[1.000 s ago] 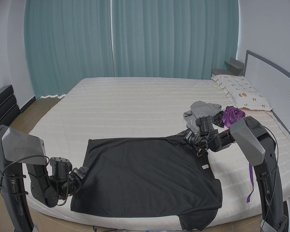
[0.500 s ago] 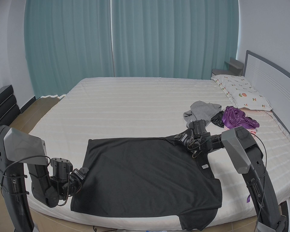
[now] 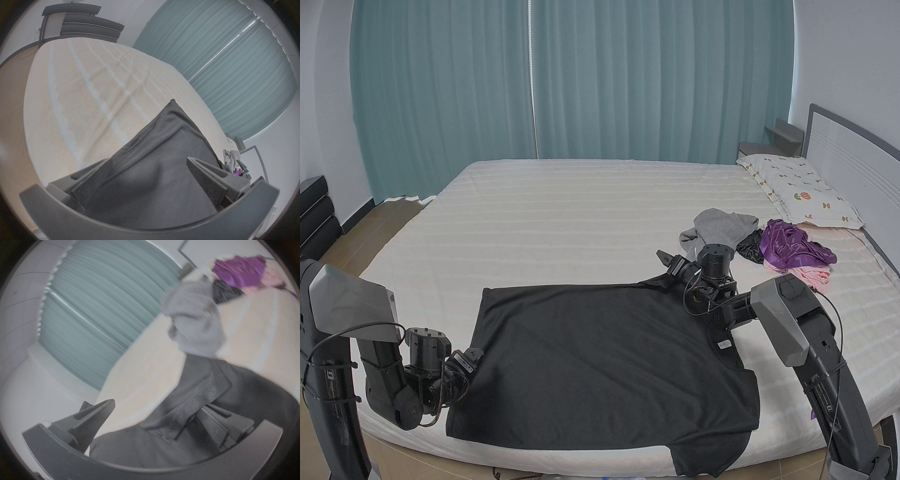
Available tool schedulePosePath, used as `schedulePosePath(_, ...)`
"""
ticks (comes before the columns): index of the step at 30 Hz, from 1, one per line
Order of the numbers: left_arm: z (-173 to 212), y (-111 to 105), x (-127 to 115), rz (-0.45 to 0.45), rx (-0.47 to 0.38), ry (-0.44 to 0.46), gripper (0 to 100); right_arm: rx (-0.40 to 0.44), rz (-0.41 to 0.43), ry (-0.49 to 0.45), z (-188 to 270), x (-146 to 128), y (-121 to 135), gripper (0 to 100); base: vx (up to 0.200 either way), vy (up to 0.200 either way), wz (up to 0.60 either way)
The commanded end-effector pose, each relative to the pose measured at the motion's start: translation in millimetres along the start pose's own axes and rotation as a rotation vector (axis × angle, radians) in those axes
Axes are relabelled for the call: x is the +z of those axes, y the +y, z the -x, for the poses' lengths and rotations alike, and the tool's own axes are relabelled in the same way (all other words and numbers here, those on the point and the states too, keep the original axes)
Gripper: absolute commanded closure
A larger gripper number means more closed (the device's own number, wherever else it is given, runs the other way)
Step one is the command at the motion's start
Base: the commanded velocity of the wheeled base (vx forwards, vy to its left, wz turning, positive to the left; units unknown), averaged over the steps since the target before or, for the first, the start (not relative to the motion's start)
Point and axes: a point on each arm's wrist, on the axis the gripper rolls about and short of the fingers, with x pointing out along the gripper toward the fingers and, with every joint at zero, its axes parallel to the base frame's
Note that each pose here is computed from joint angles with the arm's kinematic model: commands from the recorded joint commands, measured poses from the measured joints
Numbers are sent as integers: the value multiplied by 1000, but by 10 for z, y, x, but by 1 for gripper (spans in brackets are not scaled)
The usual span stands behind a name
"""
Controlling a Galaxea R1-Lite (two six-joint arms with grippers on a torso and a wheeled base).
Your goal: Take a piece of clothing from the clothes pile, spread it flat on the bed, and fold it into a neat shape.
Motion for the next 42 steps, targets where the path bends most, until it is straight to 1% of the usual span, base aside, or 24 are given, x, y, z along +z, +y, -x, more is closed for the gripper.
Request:
schedulePosePath(1, -6, 2, -2, 0, 2, -1, 0, 31, 50, -70, 8, 146, -39, 0, 0, 0, 0)
schedulePosePath(5, -6, -3, 3, -1, 1, -5, 0, 48, 65, -99, 8, 156, -42, 0, 0, 0, 0)
schedulePosePath(6, -4, -6, 5, -1, 0, -6, 0, 87, 64, -162, 25, 249, 39, 0, 0, 0, 0)
schedulePosePath(7, -2, -9, 7, 0, -1, -7, 0, 111, 68, -199, 38, 306, 84, 0, 0, 0, 0)
schedulePosePath(8, -4, -12, 9, 0, -3, -8, 0, 130, 72, -226, 53, 370, 134, 0, 0, 0, 0)
schedulePosePath(9, -8, -18, 12, -1, -5, -9, 0, 154, 85, -267, 86, 500, 236, 0, 0, 0, 0)
schedulePosePath(10, -8, -23, 16, -1, -8, -11, 0, 159, 84, -284, 109, 590, 294, 0, 0, 0, 0)
schedulePosePath(11, -8, -23, 16, -1, -8, -11, 0, 158, 83, -283, 112, 605, 306, 0, 0, 0, 0)
schedulePosePath(12, -5, -27, 19, 0, -10, -13, 0, 140, 84, -263, 100, 579, 253, 0, 0, 0, 0)
schedulePosePath(15, 0, -51, 37, 0, -27, -26, 0, 80, 79, -216, 53, 438, 20, 0, 0, 0, 0)
schedulePosePath(17, 19, -101, 90, 10, -66, -54, 0, 32, 74, -207, 36, 378, -131, 0, 0, 0, 0)
schedulePosePath(19, 17, -175, 145, 13, -107, -82, 0, -36, 61, -198, 33, 375, -242, 0, 0, 0, 0)
schedulePosePath(21, -29, -272, 209, 1, -141, -108, 0, -76, 28, -192, 48, 446, -268, 0, 0, 0, 0)
schedulePosePath(23, -136, -362, 287, -29, -159, -133, 0, -99, -32, -172, 118, 524, -265, 0, 0, 0, 0)
schedulePosePath(24, -136, -362, 287, -29, -159, -133, 0, -99, -32, -172, 118, 524, -265, 0, 0, 0, 0)
schedulePosePath(25, -246, -457, 409, -47, -169, -160, 0, -110, -63, -147, 190, 548, -265, 0, 0, 0, 0)
schedulePosePath(26, -282, -479, 438, -51, -169, -164, 0, -113, -68, -141, 206, 546, -265, 0, 0, 0, 0)
schedulePosePath(27, -422, -540, 533, -52, -160, -171, 0, -119, -75, -128, 253, 552, -263, 0, 0, 0, 0)
schedulePosePath(29, -632, -646, 649, -48, -164, -162, 0, -130, -81, -114, 294, 539, -267, 0, 0, 0, 0)
schedulePosePath(32, -910, -703, 767, -44, -153, -134, 0, -145, -103, -97, 351, 525, -269, 0, 0, 0, 0)
schedulePosePath(36, -1263, -690, 865, -56, -149, -120, 0, -162, -129, -80, 414, 517, -287, 0, 0, 0, 0)
schedulePosePath(40, -1541, -595, 871, -130, -130, -116, 0, -180, -134, -57, 481, 487, -279, 0, 0, 0, 0)
schedulePosePath(42, -1624, -640, 922, -133, -144, -135, 0, -186, -139, -49, 513, 479, -281, 0, 0, 0, 0)
